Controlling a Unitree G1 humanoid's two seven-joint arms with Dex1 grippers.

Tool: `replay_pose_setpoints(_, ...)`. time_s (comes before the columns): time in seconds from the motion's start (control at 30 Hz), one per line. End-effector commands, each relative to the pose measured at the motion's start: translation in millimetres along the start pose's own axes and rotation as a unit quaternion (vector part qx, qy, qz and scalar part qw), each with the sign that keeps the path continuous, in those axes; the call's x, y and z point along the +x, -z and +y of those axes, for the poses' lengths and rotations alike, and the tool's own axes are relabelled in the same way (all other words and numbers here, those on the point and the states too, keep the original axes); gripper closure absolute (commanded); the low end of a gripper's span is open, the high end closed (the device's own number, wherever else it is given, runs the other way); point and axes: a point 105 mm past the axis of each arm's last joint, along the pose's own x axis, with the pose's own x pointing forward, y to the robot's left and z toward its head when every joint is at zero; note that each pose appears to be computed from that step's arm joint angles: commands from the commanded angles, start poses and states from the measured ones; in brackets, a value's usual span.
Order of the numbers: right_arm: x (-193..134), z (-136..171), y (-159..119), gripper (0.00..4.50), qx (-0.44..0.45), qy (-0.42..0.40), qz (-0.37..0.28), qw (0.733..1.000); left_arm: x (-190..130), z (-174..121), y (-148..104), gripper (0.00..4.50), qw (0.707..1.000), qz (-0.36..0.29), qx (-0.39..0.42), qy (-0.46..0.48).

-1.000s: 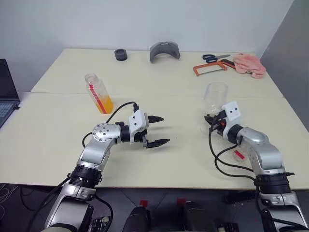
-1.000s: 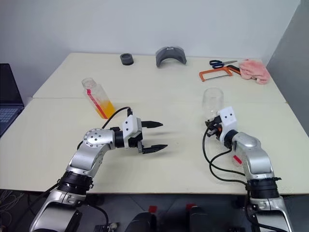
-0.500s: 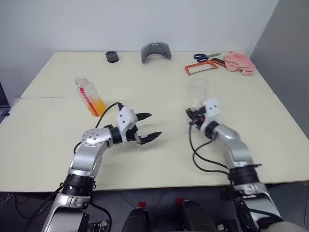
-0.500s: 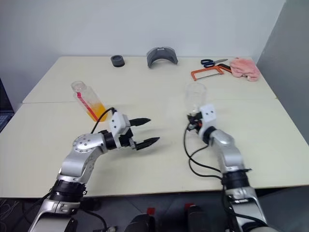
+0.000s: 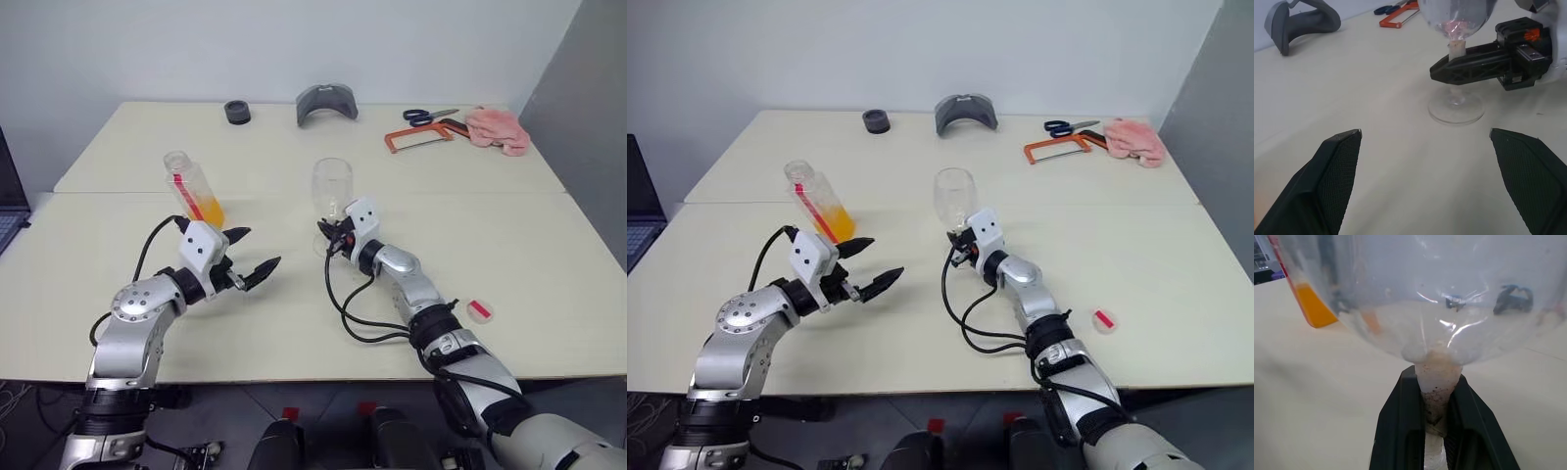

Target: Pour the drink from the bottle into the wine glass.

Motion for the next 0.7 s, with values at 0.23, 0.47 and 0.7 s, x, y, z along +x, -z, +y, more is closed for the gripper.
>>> replay_pose_setpoints(0.23,4.8,4.7,-11.4,2.63,-0.011,-0.011,-0.032,0.999,-4.5,3.1,-26.4,0.0,0.999,-0.032,0.017,-0.006)
replay_pose_setpoints(0.47,-0.4,5.1,-12.4,0.17,-0.012,-0.011,-0.044,0.999,-0.8,-0.3,-32.5,0.0,0.999,-0.04,0.018,0.005)
replay_pose_setpoints(0.7,-8.7,5.6,-13.1,0.05,-0.016,-0.014,-0.051,0.998,-1.3,-2.0,-40.2,0.0,0.998,-0.062,0.0,0.006)
